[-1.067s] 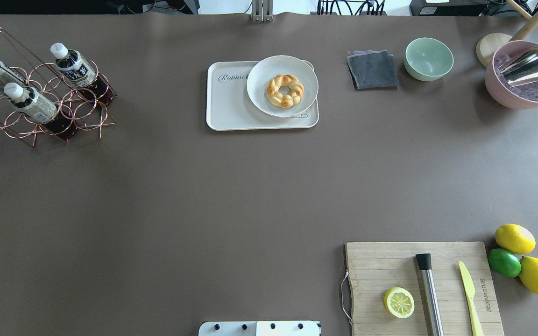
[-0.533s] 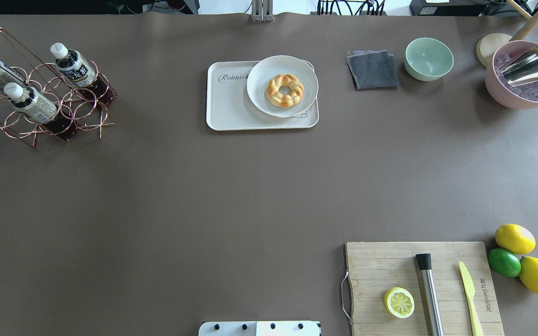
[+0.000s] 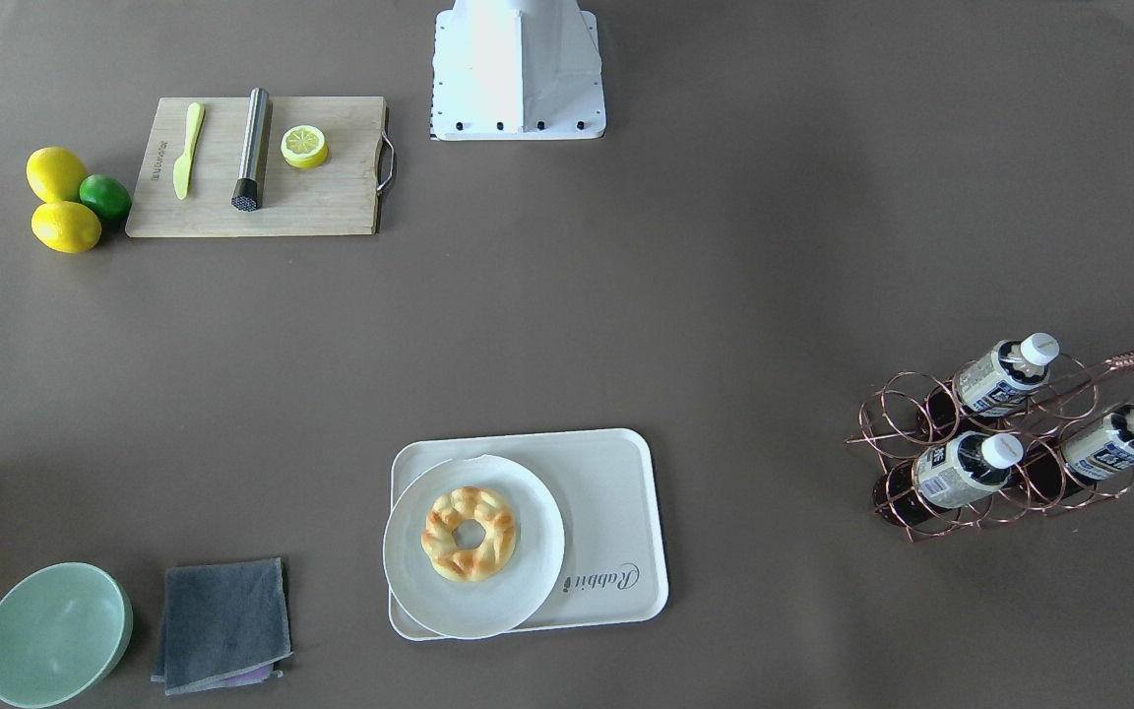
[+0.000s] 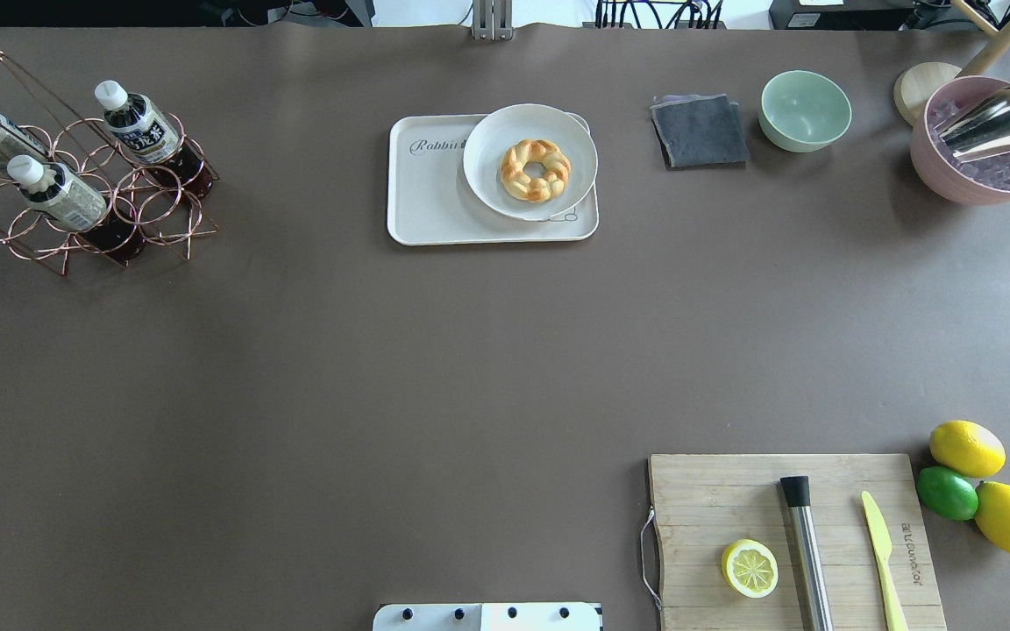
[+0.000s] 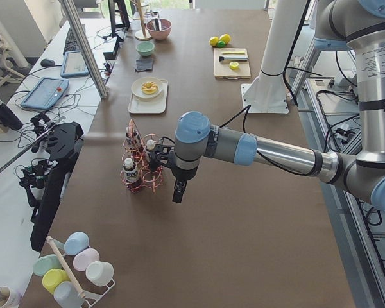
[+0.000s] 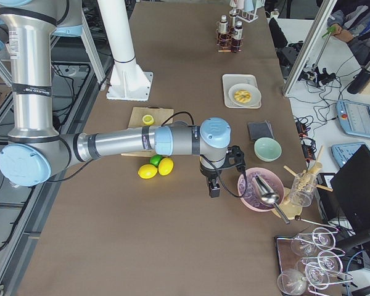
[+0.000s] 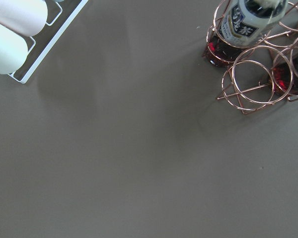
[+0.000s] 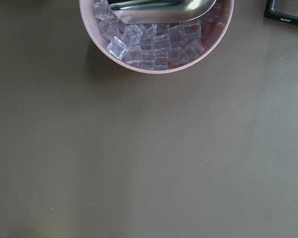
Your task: Place tea on tray
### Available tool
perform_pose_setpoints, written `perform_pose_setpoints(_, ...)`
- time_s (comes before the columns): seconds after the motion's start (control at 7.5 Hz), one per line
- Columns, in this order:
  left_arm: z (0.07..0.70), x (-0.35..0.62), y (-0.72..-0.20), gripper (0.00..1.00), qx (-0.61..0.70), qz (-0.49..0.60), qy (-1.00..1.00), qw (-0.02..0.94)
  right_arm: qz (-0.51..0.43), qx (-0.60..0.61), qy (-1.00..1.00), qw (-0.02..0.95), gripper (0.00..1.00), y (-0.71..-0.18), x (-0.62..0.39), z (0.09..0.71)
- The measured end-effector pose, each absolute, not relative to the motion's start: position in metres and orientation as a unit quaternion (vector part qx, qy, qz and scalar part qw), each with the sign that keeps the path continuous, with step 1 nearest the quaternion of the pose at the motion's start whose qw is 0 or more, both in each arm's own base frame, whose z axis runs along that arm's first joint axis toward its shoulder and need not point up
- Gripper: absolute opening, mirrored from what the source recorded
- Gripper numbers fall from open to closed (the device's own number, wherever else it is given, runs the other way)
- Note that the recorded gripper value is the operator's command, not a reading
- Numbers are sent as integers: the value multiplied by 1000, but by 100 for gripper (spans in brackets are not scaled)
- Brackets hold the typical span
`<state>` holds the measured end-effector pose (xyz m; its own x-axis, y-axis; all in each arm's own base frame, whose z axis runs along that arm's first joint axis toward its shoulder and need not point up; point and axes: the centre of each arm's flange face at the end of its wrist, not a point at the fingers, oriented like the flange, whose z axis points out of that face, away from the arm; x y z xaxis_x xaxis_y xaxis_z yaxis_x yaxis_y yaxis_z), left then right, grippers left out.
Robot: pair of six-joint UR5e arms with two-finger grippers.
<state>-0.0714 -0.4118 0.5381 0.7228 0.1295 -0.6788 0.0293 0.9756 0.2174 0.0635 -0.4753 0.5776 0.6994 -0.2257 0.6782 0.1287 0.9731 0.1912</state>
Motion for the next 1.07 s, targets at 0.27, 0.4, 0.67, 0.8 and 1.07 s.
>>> perform_pose_setpoints(0.27,502,-64,-409,98,123,-19,392,912,-109,71,-377,917,100,-477,55,575)
perform_pose_setpoints(0.4,489,-55,-415,98,132,-26,398,907,-116,74,-378,916,100,-478,49,574)
perform_pose_setpoints(0.67,461,-24,-434,98,145,-45,414,897,-128,72,-379,914,100,-481,36,572)
perform_pose_setpoints(0.8,455,-2,-440,97,149,-54,410,898,-131,71,-379,913,100,-482,33,571)
perform_pose_setpoints(1.07,456,43,-455,97,155,-69,408,897,-132,72,-379,913,100,-483,31,569)
